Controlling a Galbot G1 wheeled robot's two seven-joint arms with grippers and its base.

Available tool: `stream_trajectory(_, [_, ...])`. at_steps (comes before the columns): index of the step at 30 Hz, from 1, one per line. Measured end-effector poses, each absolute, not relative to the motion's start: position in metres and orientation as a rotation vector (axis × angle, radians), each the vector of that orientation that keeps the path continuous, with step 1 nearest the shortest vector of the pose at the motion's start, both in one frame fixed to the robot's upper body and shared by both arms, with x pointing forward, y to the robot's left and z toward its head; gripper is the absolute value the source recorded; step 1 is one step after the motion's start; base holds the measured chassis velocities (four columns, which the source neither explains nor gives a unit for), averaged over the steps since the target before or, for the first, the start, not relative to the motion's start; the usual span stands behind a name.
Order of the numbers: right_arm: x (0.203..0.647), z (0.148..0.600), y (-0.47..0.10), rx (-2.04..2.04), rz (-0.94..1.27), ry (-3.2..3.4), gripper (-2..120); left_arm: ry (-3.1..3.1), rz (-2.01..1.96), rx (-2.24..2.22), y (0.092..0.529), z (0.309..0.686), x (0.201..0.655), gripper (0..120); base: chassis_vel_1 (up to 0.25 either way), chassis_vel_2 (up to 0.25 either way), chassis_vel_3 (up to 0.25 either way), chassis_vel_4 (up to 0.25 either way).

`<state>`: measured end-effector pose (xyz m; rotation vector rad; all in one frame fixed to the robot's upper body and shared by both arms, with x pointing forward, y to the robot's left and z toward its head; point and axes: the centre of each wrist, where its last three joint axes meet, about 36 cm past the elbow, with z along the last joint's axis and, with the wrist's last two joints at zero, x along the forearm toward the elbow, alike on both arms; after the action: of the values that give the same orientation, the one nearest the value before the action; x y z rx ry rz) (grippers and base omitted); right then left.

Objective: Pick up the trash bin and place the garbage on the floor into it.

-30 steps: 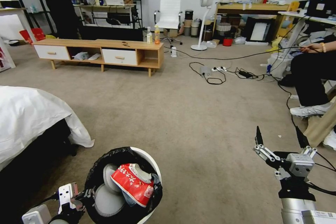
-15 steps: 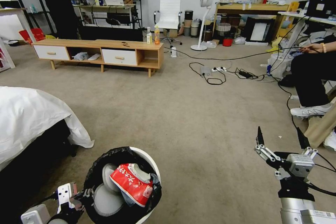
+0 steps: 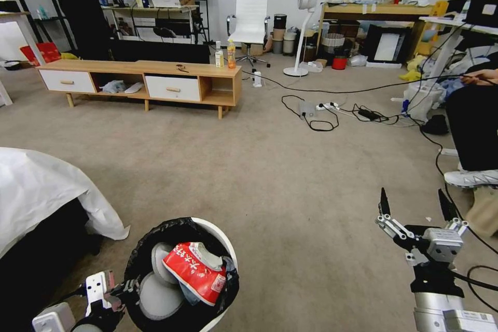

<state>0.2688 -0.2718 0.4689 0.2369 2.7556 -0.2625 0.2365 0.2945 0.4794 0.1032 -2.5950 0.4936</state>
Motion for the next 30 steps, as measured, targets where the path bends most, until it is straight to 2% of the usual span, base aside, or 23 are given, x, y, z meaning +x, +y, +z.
stream_trajectory(16, [0.272, 0.4681, -0.2749, 0.236, -0.267, 2.745, 100, -2.593, 0.496, 0.109, 0.2928, 0.478, 0.2368, 1, -0.133, 0.13, 0.128, -0.131])
stream_trajectory(30, [0.2711, 0.4677, -0.2748, 0.238, -0.267, 2.746, 100, -2.592, 0.491, 0.107, 0.2934, 0.4784, 0.236, 1, -0.09, 0.096, 0.093, -0.104])
